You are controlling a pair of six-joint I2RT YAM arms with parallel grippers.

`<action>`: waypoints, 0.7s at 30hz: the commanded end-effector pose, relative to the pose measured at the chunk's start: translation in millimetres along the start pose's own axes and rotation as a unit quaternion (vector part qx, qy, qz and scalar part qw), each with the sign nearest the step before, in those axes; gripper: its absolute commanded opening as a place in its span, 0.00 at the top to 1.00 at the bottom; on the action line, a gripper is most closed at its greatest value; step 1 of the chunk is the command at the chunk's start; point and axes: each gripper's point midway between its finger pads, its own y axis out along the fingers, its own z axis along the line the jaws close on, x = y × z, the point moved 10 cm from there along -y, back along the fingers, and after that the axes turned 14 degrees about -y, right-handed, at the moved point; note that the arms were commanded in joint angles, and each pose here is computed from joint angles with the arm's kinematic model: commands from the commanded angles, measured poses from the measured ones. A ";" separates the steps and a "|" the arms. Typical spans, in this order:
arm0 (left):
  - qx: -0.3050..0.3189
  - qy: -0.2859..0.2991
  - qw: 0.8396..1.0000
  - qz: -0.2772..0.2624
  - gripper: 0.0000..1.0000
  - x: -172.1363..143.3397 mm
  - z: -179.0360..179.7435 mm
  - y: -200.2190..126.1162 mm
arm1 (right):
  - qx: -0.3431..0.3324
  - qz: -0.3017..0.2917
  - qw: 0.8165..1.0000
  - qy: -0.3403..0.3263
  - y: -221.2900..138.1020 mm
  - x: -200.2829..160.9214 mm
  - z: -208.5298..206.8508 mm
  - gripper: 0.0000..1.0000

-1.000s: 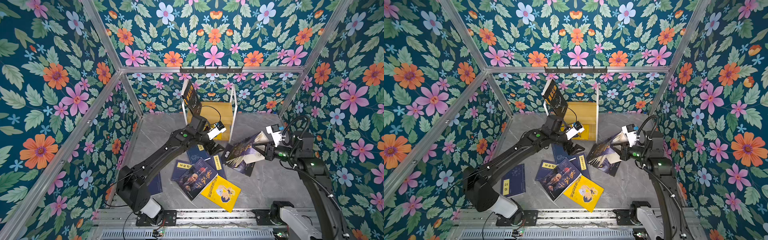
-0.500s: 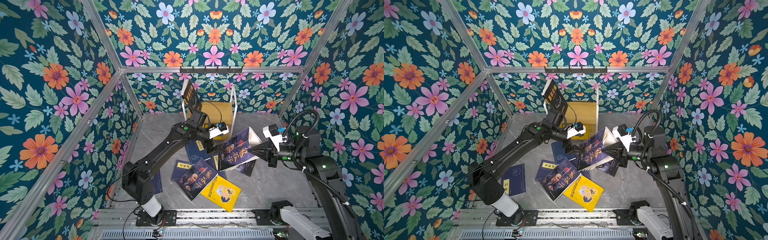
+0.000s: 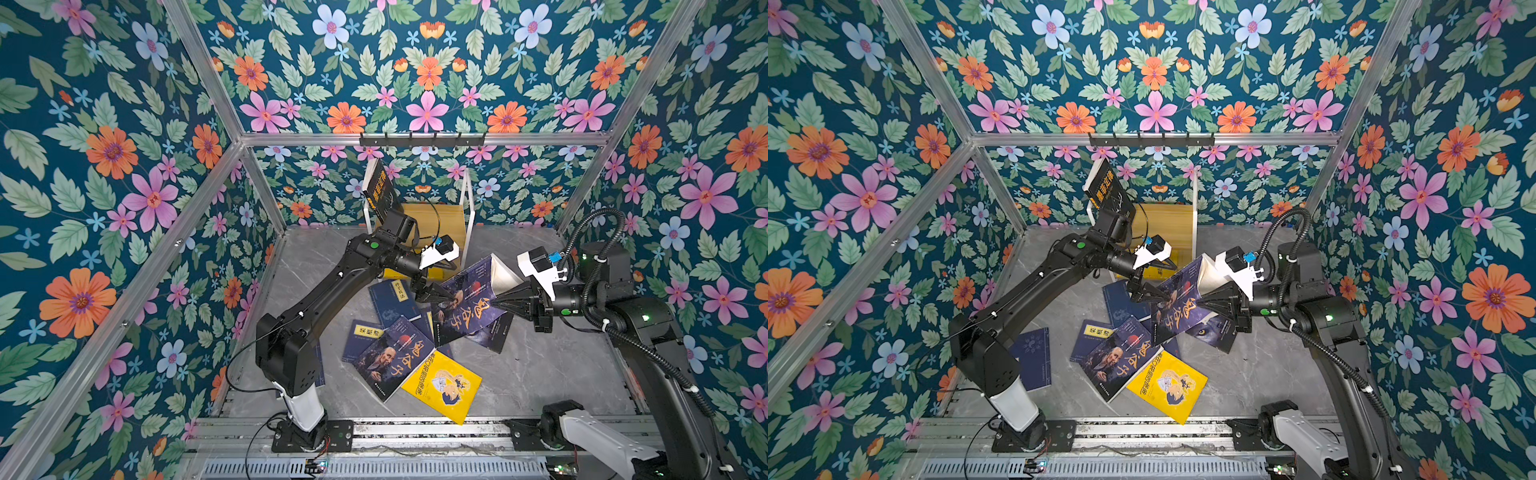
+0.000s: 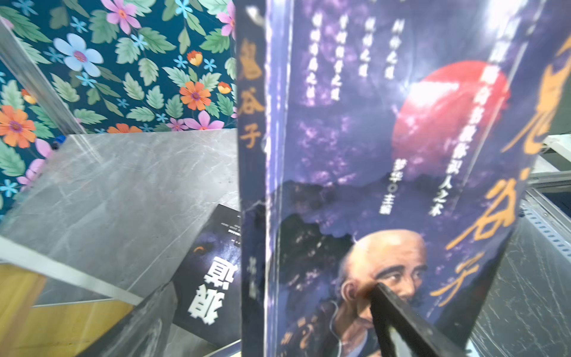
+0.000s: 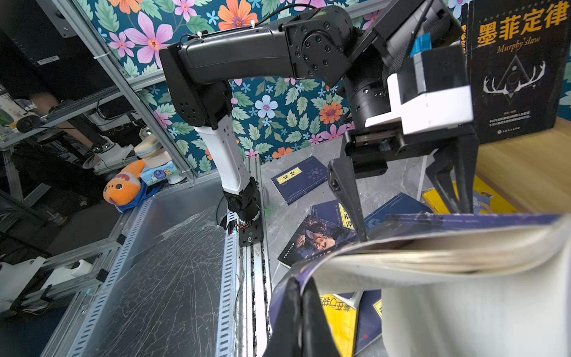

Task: Stacking books/files
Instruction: Pick up the book from the books.

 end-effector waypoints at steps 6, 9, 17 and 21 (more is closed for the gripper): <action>-0.114 -0.064 0.991 -0.038 0.15 -8.1 1.4 19.1 | -0.008 0.007 0.999 -0.046 -0.9 1.7 2.5 1.00; -0.146 -0.101 0.983 -0.055 0.28 -15.7 1.2 29.7 | -0.008 0.007 0.999 -0.052 -1.8 2.4 4.5 1.00; -0.162 -0.125 0.978 -0.044 0.53 -33.2 -4.7 51.0 | -0.009 0.008 0.998 -0.055 -1.2 0.1 5.0 1.00; -0.149 -0.117 0.981 -0.047 0.91 -28.5 -9.9 46.2 | -0.015 0.012 0.998 -0.055 -1.7 -1.3 6.0 1.00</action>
